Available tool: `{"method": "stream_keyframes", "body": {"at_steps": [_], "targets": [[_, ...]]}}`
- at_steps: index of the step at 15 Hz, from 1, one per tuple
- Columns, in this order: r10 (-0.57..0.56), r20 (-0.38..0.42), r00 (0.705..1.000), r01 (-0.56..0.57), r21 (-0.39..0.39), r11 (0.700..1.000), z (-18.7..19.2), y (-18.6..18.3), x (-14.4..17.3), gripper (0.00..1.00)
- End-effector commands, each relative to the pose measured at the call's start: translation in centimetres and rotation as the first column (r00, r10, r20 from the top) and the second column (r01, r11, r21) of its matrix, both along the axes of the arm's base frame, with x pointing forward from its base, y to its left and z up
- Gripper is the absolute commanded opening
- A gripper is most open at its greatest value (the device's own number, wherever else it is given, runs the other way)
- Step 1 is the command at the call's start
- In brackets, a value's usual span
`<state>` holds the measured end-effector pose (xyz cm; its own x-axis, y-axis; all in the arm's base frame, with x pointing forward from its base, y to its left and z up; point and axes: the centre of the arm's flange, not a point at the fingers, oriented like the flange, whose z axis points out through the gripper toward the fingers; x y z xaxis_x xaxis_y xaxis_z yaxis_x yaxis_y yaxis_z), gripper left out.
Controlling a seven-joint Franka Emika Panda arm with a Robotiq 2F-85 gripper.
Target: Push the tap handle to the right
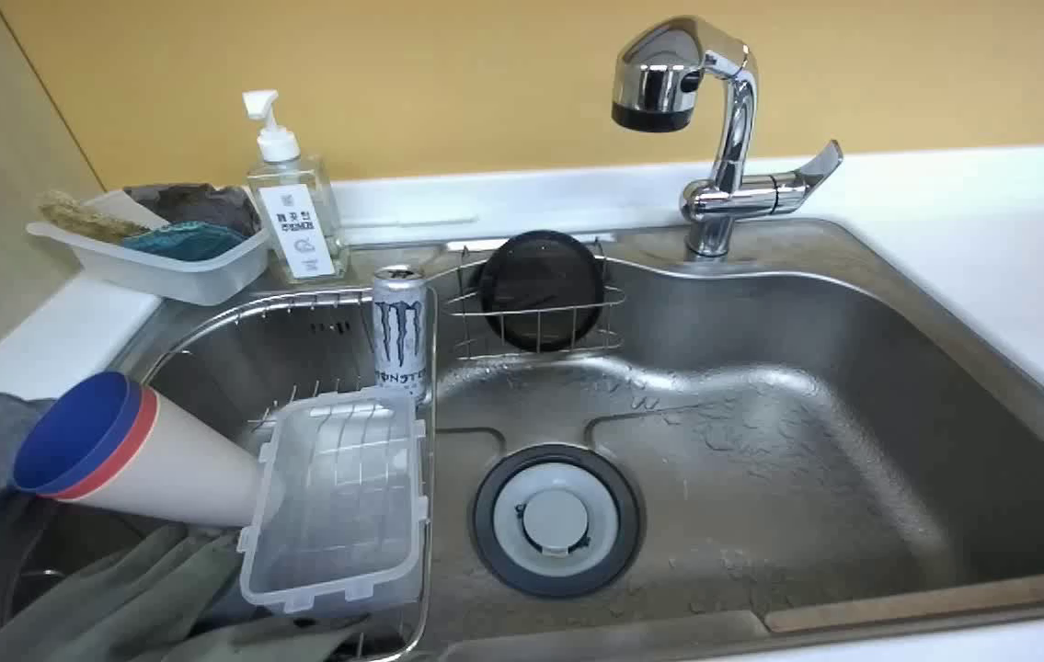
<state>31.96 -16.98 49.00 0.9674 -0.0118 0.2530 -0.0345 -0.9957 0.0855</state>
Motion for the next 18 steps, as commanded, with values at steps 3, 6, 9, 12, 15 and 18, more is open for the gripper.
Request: {"method": "stream_keyframes", "body": {"at_steps": [3,6,9,12,15,18], "targets": [[0.0,0.0,1.0,0.0,0.0,1.0,0.0,0.0,0.0,1.0],[0.0,0.0,1.0,0.0,0.0,1.0,0.0,0.0,0.0,1.0],[0.0,0.0,1.0,0.0,0.0,1.0,0.0,0.0,0.0,1.0],[0.0,0.0,1.0,0.0,0.0,1.0,0.0,0.0,0.0,1.0],[-0.081,0.011,0.997,0.082,-0.045,0.996,0.5,1.7,2.1,1.0],[-0.161,0.04,0.986,0.164,-0.064,0.984,1.1,4.3,5.5,1.0]]}}
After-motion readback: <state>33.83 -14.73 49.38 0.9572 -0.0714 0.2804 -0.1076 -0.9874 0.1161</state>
